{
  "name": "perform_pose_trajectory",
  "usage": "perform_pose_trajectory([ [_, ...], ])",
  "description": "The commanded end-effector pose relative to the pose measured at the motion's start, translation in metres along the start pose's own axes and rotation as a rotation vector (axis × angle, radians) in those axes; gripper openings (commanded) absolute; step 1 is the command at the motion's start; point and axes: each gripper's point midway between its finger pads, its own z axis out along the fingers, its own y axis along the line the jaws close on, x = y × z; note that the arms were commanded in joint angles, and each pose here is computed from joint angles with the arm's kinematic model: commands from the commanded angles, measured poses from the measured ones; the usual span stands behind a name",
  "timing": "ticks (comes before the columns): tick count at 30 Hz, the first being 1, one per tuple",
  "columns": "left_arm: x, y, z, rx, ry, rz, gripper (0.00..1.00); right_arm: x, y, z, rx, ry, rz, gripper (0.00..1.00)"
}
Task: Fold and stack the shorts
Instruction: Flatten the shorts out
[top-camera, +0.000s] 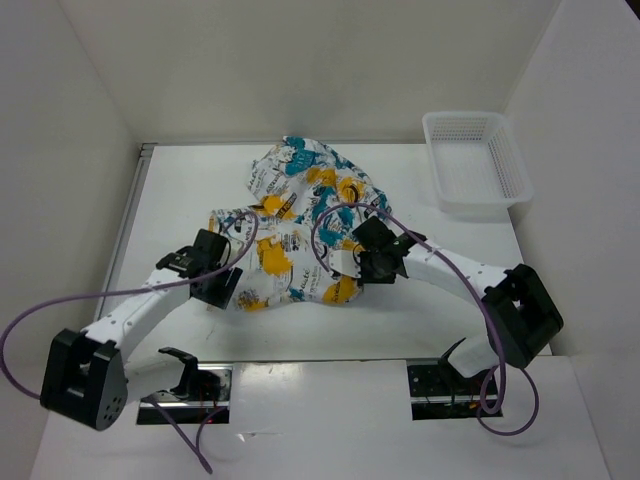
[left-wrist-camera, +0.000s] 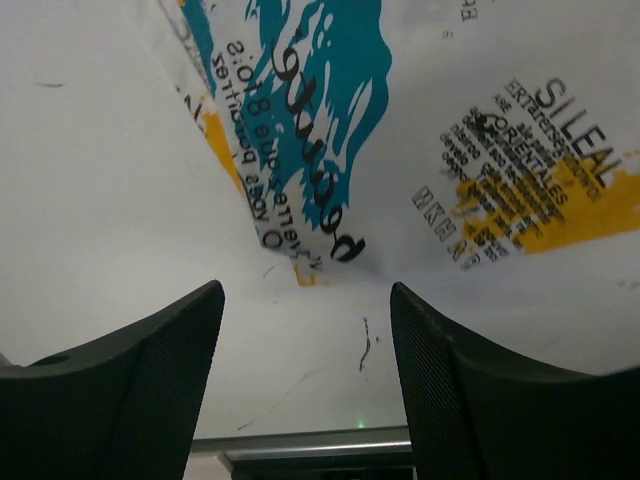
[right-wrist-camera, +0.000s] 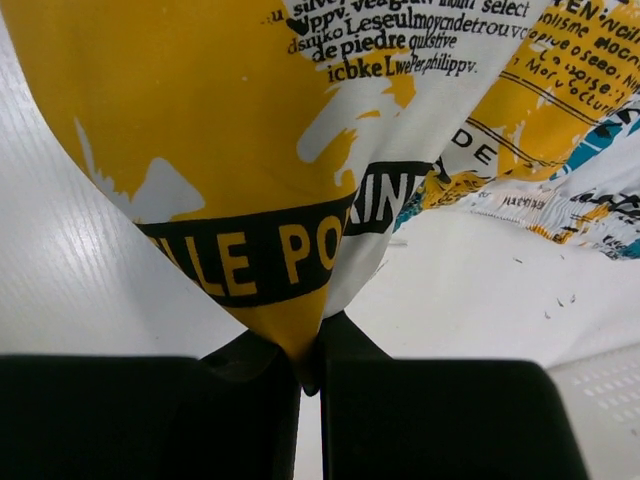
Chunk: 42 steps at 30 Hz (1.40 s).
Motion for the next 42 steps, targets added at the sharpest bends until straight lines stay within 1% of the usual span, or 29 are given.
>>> perform_pose_trajectory([
  [1,-0.028,0.001,0.02,-0.019,-0.075,-0.007,0.75,-0.003,-0.006,-0.006,0.045,-0.014,-0.024,0.1],
  [4,-0.027,-0.001,0.031,-0.015,-0.025,0.001,0.75,0.0,-0.002,-0.004,0.036,-0.008,-0.015,0.1],
  [5,-0.01,-0.001,0.038,-0.027,0.021,0.009,0.74,0.002,0.001,-0.003,0.029,-0.002,-0.015,0.1],
  [7,0.005,-0.001,0.043,-0.033,0.064,0.017,0.72,0.0,-0.002,-0.002,0.039,-0.009,-0.015,0.1],
  [9,0.01,-0.003,0.045,-0.023,0.075,0.018,0.67,0.001,-0.001,-0.001,0.04,-0.01,-0.015,0.1],
  [11,0.016,-0.006,0.047,-0.01,0.094,0.021,0.56,0.002,-0.001,-0.001,0.046,-0.003,-0.006,0.07],
  [12,0.019,-0.009,0.047,0.005,0.105,0.022,0.4,0.001,-0.002,0.001,0.047,-0.004,-0.006,0.07],
  [13,0.022,-0.009,0.046,0.006,0.117,0.024,0.32,0.002,-0.006,0.001,0.063,0.0,-0.005,0.07],
  [16,0.008,-0.005,0.042,-0.007,0.087,0.02,0.0,-0.003,-0.013,-0.001,0.093,-0.012,0.018,0.04],
  [20,-0.043,0.021,0.024,-0.072,-0.037,-0.054,0.0,-0.021,-0.042,-0.014,0.181,-0.058,0.081,0.0],
  [21,-0.074,0.032,0.01,-0.087,-0.113,-0.082,0.0,-0.026,-0.048,-0.016,0.192,-0.067,0.082,0.0],
  [22,-0.09,0.043,0.0,-0.116,-0.155,-0.108,0.0,-0.033,-0.057,-0.023,0.215,-0.088,0.099,0.0],
  [23,-0.105,0.06,-0.011,-0.142,-0.197,-0.153,0.0,-0.043,-0.085,-0.04,0.274,-0.125,0.129,0.0],
  [24,-0.128,0.075,-0.025,-0.172,-0.269,-0.186,0.0,-0.048,-0.1,-0.046,0.299,-0.14,0.165,0.0],
  [25,-0.168,0.095,-0.059,-0.202,-0.398,-0.224,0.0,-0.065,-0.132,-0.073,0.366,-0.201,0.195,0.0],
  [27,-0.202,0.124,-0.093,-0.248,-0.512,-0.279,0.0,-0.067,-0.167,-0.094,0.405,-0.256,0.287,0.0],
  [28,-0.218,0.13,-0.112,-0.259,-0.573,-0.287,0.0,-0.077,-0.194,-0.129,0.467,-0.313,0.312,0.0],
  [29,-0.241,0.144,-0.146,-0.284,-0.68,-0.31,0.0,-0.08,-0.204,-0.143,0.485,-0.339,0.331,0.0],
  [30,-0.251,0.15,-0.169,-0.305,-0.745,-0.323,0.0,-0.081,-0.213,-0.159,0.512,-0.357,0.346,0.0],
  [31,-0.258,0.156,-0.188,-0.323,-0.803,-0.334,0.0,-0.089,-0.224,-0.188,0.556,-0.4,0.357,0.0],
  [33,-0.27,0.173,-0.246,-0.385,-0.961,-0.377,0.0,-0.098,-0.231,-0.222,0.594,-0.467,0.387,0.0],
  [34,-0.272,0.176,-0.267,-0.4,-1.011,-0.389,0.0,-0.104,-0.234,-0.247,0.615,-0.507,0.387,0.0],
  [35,-0.27,0.181,-0.292,-0.429,-1.066,-0.41,0.0,-0.106,-0.234,-0.265,0.638,-0.532,0.392,0.0],
  [36,-0.271,0.186,-0.322,-0.448,-1.128,-0.427,0.0,-0.11,-0.235,-0.296,0.676,-0.587,0.394,0.0],
  [37,-0.267,0.189,-0.35,-0.468,-1.199,-0.446,0.0,-0.112,-0.232,-0.309,0.677,-0.61,0.397,0.0],
  [38,-0.265,0.191,-0.37,-0.483,-1.246,-0.461,0.0,-0.113,-0.229,-0.323,0.689,-0.632,0.389,0.0],
  [39,-0.26,0.195,-0.388,-0.505,-1.289,-0.479,0.0,-0.119,-0.225,-0.351,0.708,-0.696,0.377,0.0],
  [40,-0.255,0.196,-0.418,-0.512,-1.354,-0.489,0.0,-0.121,-0.217,-0.356,0.679,-0.711,0.381,0.0],
  [42,-0.247,0.197,-0.454,-0.528,-1.429,-0.508,0.0,-0.133,-0.201,-0.385,0.644,-0.807,0.344,0.0],
])
